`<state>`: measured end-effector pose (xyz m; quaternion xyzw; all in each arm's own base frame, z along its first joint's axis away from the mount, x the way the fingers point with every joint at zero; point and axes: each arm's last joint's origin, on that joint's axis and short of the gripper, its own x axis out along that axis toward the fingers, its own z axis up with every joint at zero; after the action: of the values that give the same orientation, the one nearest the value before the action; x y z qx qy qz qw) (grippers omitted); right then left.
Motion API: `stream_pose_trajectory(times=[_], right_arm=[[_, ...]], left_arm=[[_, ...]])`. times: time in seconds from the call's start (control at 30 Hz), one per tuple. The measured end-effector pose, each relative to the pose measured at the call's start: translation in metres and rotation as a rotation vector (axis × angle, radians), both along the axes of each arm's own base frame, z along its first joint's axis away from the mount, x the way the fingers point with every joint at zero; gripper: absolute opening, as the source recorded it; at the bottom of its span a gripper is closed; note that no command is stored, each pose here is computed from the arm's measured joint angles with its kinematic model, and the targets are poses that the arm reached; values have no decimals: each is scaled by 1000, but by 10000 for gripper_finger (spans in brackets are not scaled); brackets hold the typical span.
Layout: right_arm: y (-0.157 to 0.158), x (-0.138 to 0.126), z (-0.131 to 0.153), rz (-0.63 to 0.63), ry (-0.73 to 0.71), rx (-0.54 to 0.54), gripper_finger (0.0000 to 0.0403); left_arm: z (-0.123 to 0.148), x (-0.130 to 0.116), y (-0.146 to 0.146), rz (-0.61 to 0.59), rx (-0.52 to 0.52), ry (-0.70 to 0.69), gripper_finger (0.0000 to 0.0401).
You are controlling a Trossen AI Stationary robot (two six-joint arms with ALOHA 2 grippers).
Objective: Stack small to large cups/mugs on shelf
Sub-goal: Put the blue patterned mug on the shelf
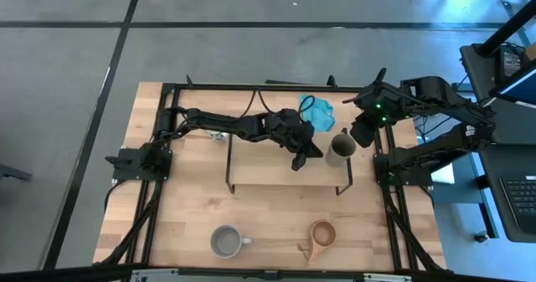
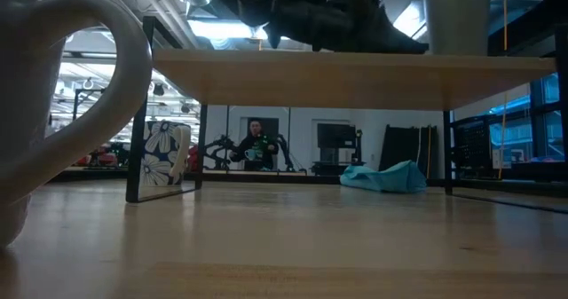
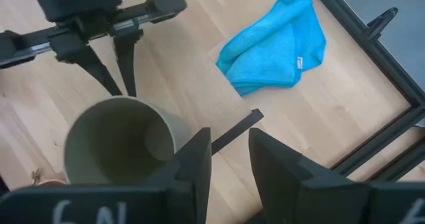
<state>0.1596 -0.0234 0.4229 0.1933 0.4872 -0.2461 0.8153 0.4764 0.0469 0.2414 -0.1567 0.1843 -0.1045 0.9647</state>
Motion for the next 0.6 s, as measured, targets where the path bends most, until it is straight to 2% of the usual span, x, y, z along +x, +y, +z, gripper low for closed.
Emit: stream_pose_trajectory(times=[0.07,0.23,0.33,0.47,0.6], right_arm=[[0,0,0,-6,-2,3,104],[0,0,0,-13,-3,6,104],[0,0,0,4,1,-2,104],[-1,0,0,20,9,-31,104],[-2,2,2,10,-12,-80,104]], left_arm=[[2,2,0,3,8,-24,28],[-4,1,5,17,1,9,28],[2,-3,7,25,4,28,28],[22,-15,8,33,49,41,28],[52,-39,6,69,136,85,28]])
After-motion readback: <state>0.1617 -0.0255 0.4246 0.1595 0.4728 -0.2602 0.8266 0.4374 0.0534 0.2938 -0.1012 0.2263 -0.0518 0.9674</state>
